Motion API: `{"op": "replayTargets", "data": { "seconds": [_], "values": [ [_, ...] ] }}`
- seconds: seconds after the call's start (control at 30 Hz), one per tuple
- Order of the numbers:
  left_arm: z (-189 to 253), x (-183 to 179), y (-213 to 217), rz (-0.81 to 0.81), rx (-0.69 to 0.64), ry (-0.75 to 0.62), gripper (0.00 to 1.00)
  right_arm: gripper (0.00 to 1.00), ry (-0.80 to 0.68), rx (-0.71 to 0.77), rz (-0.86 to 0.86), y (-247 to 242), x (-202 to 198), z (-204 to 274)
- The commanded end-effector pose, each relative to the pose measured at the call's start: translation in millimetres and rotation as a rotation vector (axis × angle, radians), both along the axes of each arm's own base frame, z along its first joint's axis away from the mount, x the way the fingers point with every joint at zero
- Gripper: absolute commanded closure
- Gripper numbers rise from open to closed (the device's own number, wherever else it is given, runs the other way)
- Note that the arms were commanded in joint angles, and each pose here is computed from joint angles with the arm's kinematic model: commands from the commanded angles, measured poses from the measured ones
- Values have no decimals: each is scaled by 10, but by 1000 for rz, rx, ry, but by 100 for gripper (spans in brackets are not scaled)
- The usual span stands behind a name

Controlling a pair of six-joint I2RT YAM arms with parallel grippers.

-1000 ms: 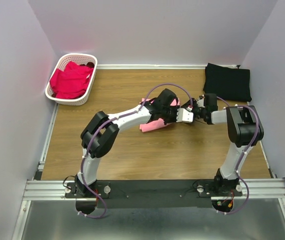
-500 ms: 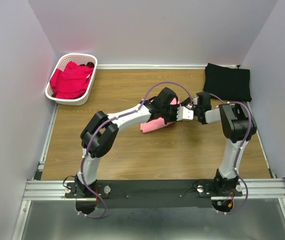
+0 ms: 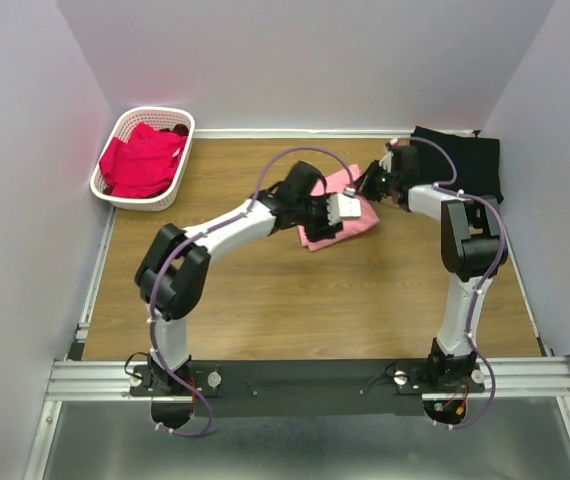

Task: Fold and stack the t-shirts
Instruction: Neatly place the folded tshirt to the corner

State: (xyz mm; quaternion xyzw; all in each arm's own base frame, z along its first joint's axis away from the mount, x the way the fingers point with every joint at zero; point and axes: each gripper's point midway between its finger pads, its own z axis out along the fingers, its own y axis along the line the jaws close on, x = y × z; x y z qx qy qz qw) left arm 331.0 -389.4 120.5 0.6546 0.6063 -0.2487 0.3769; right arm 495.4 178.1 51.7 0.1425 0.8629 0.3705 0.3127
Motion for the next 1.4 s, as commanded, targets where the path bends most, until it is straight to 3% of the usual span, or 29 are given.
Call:
{"op": "replayTargets", "data": {
  "seconds": [0.0,0.1,0.3,0.5,0.8,1.37],
  "values": [
    [358,66,420,114,-69,68,42,99,-122,-307,91,-326,261,159],
    [442,83,694,177,-79,85,3,99,-196,-444,133,-508,504,299],
    [517,49,966,298,-77,80,2,99,-262,-584,166,-905,894,379],
    [430,-56,1058,314,-70,122,2,99,-351,-666,137,-1303,1215,860],
    [410,-33,1025,307,-73,123,2,100,-414,-778,132,-1684,1220,1296],
    [405,-132,982,264,-95,150,2,99,-504,-810,100,-1970,1014,1938]
  ]
}}
